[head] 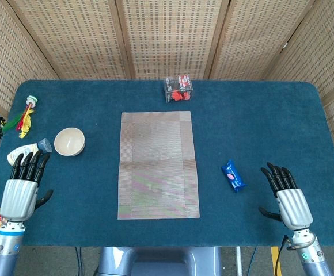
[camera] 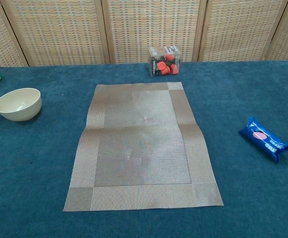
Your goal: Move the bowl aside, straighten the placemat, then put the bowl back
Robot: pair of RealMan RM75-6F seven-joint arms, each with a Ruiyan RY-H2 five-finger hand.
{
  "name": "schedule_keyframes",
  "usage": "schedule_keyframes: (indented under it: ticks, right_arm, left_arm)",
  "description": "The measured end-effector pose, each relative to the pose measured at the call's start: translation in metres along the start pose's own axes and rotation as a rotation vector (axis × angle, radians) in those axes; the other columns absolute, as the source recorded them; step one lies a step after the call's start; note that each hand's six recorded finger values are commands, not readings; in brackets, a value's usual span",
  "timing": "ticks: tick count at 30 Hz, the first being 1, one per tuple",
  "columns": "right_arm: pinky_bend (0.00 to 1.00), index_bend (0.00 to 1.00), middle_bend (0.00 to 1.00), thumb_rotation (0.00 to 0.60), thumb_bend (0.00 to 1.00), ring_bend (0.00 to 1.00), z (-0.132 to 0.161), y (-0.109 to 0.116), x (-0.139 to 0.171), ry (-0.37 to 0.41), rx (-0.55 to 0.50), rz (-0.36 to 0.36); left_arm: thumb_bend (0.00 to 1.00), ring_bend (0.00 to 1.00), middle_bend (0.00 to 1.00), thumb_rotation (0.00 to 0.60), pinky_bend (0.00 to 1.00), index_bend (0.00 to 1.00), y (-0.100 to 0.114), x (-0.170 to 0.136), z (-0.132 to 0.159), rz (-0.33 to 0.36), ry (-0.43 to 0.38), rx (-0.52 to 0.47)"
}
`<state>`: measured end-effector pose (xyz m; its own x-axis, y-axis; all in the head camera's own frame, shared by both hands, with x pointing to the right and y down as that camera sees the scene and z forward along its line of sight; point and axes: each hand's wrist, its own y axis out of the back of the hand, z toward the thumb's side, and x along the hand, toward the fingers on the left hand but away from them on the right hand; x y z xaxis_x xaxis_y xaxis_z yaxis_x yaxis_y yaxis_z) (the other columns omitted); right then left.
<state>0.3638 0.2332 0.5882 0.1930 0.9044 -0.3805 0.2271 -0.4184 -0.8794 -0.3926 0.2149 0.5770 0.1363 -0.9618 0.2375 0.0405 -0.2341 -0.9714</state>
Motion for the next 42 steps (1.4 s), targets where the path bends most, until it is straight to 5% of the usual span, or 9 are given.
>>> schedule_keyframes:
  ticks: [11,21,31,42]
  right_arm:
    - [0.0,0.06,0.0,0.6,0.11,0.0,0.032,-0.029,0.003,0.114,0.021,0.08]
    - [0.0,0.09,0.0,0.6,0.11,0.0,0.106,-0.072,-0.015,0.284,-0.047,0.179]
    - [0.0,0.1,0.0,0.6,0.11,0.0,0.131,-0.109,-0.031,0.322,-0.077,0.185]
    - [0.0,0.1,0.0,0.6,0.11,0.0,0.13,-0.132,-0.038,0.28,-0.082,0.234]
  left_arm:
    - [0.18,0.0,0.0,0.6,0.0,0.04,0.008,-0.023,-0.013,0.006,0.011,-0.004]
    - [0.18,0.0,0.0,0.6,0.0,0.04,0.005,-0.023,-0.018,-0.004,0.02,-0.01]
    - [0.18,0.0,0.0,0.6,0.0,0.04,0.002,-0.021,-0.02,-0.008,0.025,-0.014]
    - [0.18,0.0,0.0,0.6,0.0,0.04,0.0,-0.02,-0.021,-0.009,0.034,-0.013]
